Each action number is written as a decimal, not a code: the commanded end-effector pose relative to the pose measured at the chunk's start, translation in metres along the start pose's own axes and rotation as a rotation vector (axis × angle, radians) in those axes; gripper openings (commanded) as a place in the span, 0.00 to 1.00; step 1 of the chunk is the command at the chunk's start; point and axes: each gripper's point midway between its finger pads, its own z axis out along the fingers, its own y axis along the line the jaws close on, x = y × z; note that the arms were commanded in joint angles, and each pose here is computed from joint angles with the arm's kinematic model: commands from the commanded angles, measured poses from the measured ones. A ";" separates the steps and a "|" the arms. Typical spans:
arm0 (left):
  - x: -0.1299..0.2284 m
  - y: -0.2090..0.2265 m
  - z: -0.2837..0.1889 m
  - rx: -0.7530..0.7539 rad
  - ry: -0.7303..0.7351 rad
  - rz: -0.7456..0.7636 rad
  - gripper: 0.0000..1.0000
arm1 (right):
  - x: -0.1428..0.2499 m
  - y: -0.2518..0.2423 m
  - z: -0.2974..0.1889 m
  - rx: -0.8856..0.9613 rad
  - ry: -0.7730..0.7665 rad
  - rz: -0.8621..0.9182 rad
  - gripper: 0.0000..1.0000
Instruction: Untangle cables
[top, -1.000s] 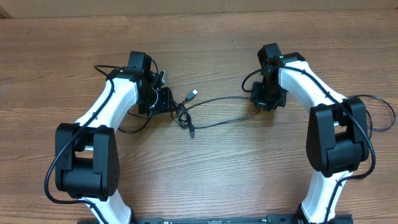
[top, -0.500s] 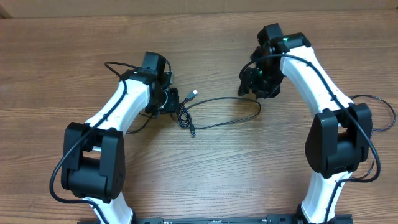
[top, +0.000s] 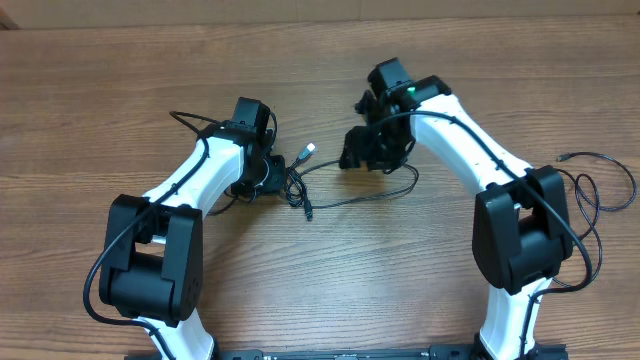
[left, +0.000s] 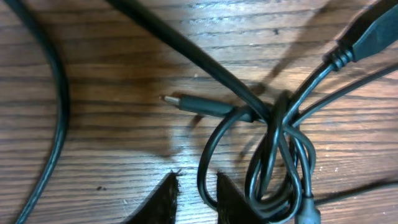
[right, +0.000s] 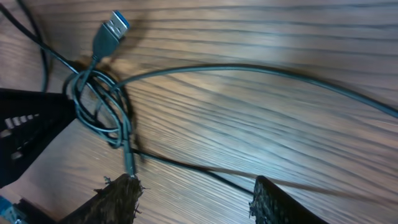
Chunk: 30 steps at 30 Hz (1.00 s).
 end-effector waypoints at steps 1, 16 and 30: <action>-0.002 0.014 -0.002 -0.077 -0.026 -0.010 0.15 | 0.007 0.022 0.013 -0.034 0.017 -0.023 0.60; 0.019 0.029 0.011 -0.126 0.016 -0.032 0.13 | -0.003 0.065 0.047 -0.072 -0.063 -0.125 0.69; 0.030 0.044 0.019 -0.192 0.021 -0.088 0.13 | -0.012 0.041 0.066 0.000 -0.142 -0.085 0.62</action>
